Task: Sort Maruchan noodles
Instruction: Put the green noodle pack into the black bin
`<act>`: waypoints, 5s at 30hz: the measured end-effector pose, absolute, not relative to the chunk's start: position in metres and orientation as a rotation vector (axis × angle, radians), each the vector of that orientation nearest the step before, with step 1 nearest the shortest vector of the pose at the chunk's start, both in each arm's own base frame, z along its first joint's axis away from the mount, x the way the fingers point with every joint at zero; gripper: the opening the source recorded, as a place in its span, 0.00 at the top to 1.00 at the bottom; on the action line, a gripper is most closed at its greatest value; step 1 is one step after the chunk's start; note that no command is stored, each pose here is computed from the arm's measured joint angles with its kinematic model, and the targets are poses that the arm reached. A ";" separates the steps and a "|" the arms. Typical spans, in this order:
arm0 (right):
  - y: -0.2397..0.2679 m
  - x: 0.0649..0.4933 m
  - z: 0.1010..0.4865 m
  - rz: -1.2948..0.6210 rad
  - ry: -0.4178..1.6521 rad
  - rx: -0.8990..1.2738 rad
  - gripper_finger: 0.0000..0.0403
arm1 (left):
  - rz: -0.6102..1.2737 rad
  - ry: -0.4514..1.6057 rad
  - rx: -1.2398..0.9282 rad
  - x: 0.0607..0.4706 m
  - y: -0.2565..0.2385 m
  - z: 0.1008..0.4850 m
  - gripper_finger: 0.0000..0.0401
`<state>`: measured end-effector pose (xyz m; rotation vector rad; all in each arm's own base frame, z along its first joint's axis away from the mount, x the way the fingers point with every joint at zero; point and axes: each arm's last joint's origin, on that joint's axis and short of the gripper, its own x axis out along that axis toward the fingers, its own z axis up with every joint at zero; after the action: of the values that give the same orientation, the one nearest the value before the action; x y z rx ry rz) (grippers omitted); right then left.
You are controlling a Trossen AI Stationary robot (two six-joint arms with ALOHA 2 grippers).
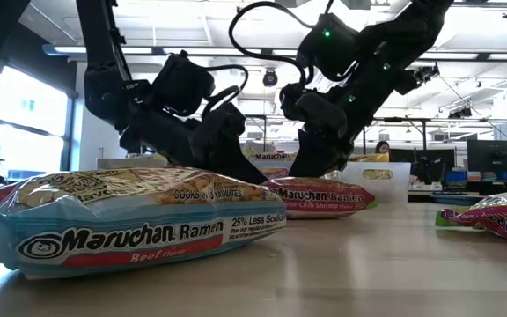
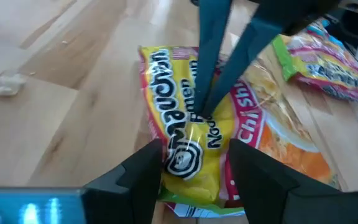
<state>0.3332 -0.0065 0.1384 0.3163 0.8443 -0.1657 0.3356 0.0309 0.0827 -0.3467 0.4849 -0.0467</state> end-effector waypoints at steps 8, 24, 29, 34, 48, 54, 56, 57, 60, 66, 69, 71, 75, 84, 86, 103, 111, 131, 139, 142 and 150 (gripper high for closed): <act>-0.008 0.329 0.157 -0.172 0.796 0.293 0.90 | -0.184 0.479 -0.206 0.335 0.027 0.084 0.84; -0.066 0.305 0.187 0.075 0.777 0.540 0.36 | -0.229 0.324 0.071 0.335 0.023 0.126 1.00; -0.068 0.314 0.174 0.256 0.769 0.653 0.35 | -0.207 0.306 0.081 0.334 0.024 0.133 1.00; -0.064 0.320 0.160 0.289 0.797 0.689 0.35 | -0.198 0.302 0.087 0.334 0.024 0.134 1.00; -0.045 0.331 0.143 0.359 0.816 0.672 0.47 | -0.175 0.298 0.076 0.335 0.026 0.135 1.00; -0.046 0.333 0.144 0.332 0.804 0.673 0.72 | -0.154 0.287 0.026 0.333 0.030 0.141 0.96; -0.046 0.333 0.144 0.313 0.796 0.662 0.80 | -0.142 0.270 0.026 0.330 0.034 0.148 0.92; -0.047 0.333 0.144 0.307 0.793 0.656 0.84 | -0.136 0.257 0.027 0.327 0.035 0.154 0.91; -0.047 0.334 0.145 0.307 0.785 0.649 0.93 | -0.113 0.212 0.034 0.311 0.040 0.169 0.86; -0.046 0.335 0.146 0.314 0.771 0.639 0.95 | -0.057 0.177 -0.021 0.266 0.046 0.176 0.82; -0.046 0.335 0.146 0.312 0.771 0.638 0.93 | -0.033 0.207 -0.144 0.252 0.047 0.168 0.83; -0.046 0.335 0.146 0.313 0.768 0.635 0.93 | -0.024 0.239 -0.235 0.247 0.047 0.161 0.82; -0.047 0.336 0.148 0.301 0.749 0.621 0.94 | -0.039 0.317 -0.336 0.249 0.043 0.147 0.79; -0.047 0.337 0.148 0.304 0.733 0.599 0.94 | -0.073 0.381 -0.443 0.270 0.040 0.135 0.62; -0.046 0.338 0.149 0.309 0.729 0.592 0.94 | -0.087 0.390 -0.465 0.276 0.041 0.133 0.58; -0.038 0.339 0.149 0.333 0.719 0.536 0.94 | -0.291 0.435 -0.529 0.310 0.041 0.125 0.50; -0.039 0.340 0.149 0.328 0.712 0.511 0.94 | -0.297 0.438 -0.531 0.310 0.040 0.125 0.50; -0.049 0.330 0.178 0.271 0.661 0.550 0.45 | -0.355 0.396 -0.332 0.311 0.033 0.127 0.97; -0.037 0.331 0.177 0.313 0.697 0.643 0.35 | -0.311 0.351 -0.308 0.313 0.035 0.130 0.97; -0.031 0.332 0.177 0.315 0.701 0.630 0.35 | -0.300 0.347 -0.307 0.313 0.036 0.131 0.97; -0.020 0.335 0.167 0.285 0.728 0.578 0.38 | -0.303 0.342 -0.298 0.313 0.036 0.131 0.97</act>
<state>0.3352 -0.0200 0.1674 0.5783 0.7277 0.2851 0.3126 0.0362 0.1307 -0.2981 0.3423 -0.3028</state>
